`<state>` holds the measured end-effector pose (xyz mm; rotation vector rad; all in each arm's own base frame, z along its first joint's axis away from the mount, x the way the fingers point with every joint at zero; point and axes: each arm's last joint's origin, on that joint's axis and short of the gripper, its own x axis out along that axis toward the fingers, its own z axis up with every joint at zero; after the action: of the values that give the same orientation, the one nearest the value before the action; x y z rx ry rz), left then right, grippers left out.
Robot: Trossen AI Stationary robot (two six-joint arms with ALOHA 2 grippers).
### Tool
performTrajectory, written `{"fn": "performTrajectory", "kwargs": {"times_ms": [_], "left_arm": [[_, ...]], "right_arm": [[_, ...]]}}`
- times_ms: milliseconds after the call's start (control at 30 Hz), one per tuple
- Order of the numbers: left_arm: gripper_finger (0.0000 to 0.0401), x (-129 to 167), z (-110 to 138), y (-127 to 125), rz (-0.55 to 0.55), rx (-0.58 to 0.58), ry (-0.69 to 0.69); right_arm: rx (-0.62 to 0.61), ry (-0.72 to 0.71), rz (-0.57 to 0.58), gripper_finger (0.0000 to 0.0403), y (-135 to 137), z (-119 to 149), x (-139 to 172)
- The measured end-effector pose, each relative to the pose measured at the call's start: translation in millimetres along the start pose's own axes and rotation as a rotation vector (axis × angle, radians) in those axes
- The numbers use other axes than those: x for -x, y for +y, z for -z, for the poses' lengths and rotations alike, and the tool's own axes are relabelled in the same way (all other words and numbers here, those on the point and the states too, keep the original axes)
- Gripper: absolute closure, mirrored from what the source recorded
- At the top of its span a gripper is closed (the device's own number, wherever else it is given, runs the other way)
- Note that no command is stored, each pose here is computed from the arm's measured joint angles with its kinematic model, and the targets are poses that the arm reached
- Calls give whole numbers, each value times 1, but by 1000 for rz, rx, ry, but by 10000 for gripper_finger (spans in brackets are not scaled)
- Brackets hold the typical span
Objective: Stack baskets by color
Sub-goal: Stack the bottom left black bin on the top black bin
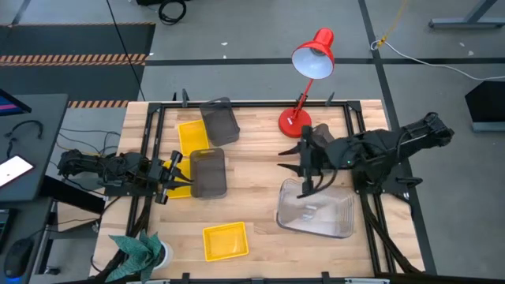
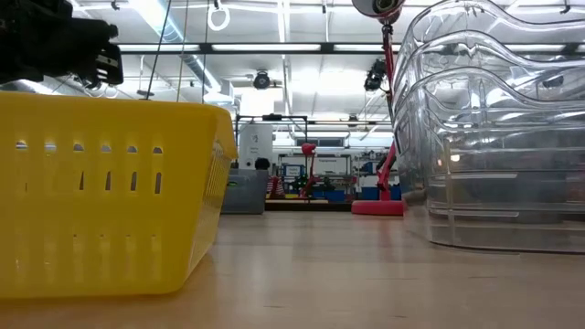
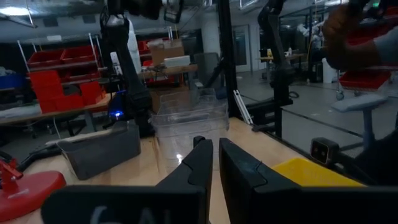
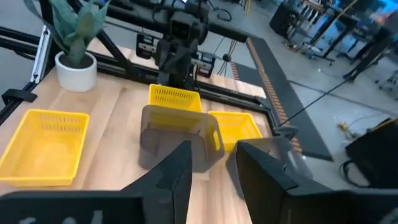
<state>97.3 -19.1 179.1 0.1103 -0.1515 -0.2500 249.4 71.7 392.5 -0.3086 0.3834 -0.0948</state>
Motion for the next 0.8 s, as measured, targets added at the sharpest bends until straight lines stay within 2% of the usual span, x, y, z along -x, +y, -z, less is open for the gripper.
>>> {"fn": "performTrajectory", "kwargs": {"times_ms": [67,233,400,467,633,800], "left_arm": [[367,0,-5,1,-4,42,-47],[374,2,-19,2,12,343,-200],[375,2,-21,2,36,553,-218],[372,2,-20,3,22,568,-214],[372,2,-17,7,-139,589,-214],[380,1,-12,8,-188,576,-168]], "right_arm": [[-33,-1,2,273,1,4,3],[-145,-12,3,273,6,12,16],[-188,-25,34,273,20,25,21],[-180,-40,70,273,25,30,21],[-179,-71,141,273,34,39,19],[-182,-79,175,273,37,47,14]]}}
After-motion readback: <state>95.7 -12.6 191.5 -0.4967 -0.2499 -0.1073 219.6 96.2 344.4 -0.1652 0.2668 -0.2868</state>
